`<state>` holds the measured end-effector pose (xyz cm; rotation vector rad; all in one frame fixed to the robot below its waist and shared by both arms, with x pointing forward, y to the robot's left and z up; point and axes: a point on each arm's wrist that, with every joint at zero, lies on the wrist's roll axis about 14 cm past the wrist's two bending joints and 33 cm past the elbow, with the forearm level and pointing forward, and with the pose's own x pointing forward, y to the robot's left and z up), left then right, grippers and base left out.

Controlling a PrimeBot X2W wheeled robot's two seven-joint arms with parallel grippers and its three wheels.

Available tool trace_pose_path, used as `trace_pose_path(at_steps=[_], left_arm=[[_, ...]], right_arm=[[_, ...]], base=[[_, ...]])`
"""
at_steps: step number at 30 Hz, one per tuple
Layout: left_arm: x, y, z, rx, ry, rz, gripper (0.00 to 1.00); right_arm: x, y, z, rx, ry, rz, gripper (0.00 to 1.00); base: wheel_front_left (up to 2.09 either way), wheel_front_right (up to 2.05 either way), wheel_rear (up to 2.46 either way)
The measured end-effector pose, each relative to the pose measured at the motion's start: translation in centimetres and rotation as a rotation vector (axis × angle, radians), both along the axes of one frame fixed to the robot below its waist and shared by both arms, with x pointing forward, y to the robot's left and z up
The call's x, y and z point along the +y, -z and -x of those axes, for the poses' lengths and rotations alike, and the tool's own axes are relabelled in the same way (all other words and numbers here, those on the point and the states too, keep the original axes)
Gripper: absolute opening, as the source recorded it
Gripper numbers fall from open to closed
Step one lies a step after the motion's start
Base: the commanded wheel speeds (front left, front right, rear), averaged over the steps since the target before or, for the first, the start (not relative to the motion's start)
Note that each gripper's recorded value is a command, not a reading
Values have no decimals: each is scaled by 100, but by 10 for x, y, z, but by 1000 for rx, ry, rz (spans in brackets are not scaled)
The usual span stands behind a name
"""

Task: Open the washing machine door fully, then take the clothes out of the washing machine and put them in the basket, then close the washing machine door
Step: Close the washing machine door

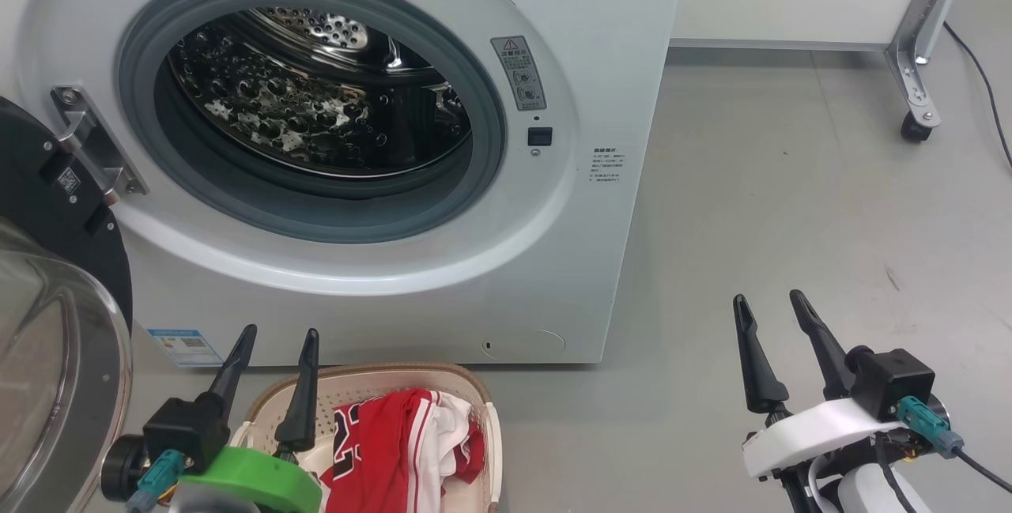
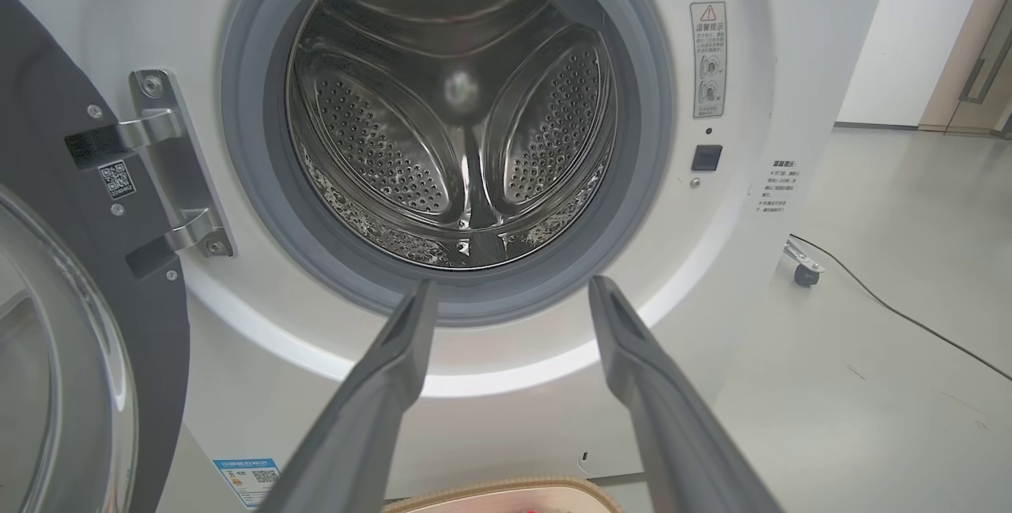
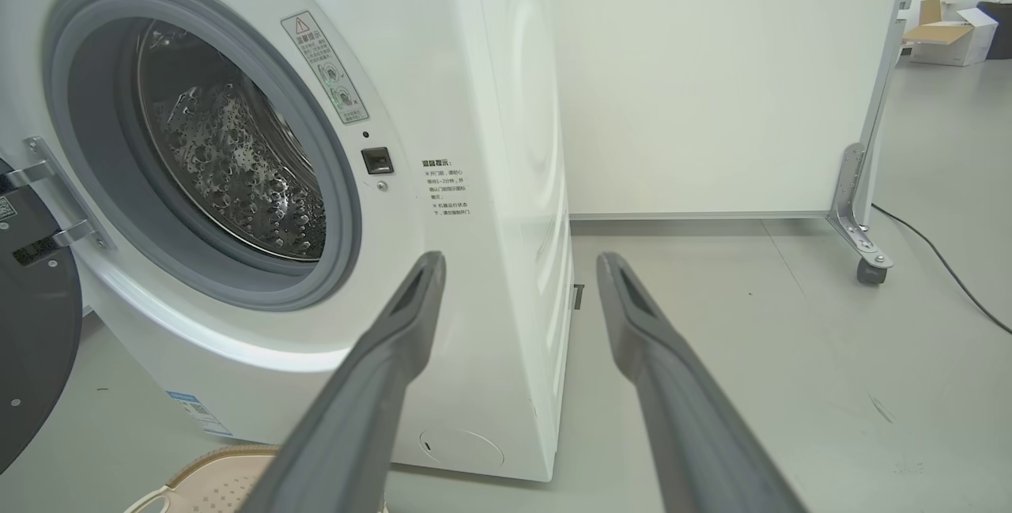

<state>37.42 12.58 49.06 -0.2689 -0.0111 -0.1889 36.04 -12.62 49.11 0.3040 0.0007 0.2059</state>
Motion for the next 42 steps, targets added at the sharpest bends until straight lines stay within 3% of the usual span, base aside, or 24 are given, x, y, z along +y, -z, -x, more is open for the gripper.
trace_pose_path(at_steps=[20, 42], left_arm=[[2, 3, -2, 8, -7, 2, 100], [3, 3, -3, 4, -10, -21, 100]], right_arm=[[1, 4, -1, 12, -1, -2, 100], [2, 6, -2, 20, 1, -8, 100]], base=[[-46, 46, 0], [-121, 121, 0]])
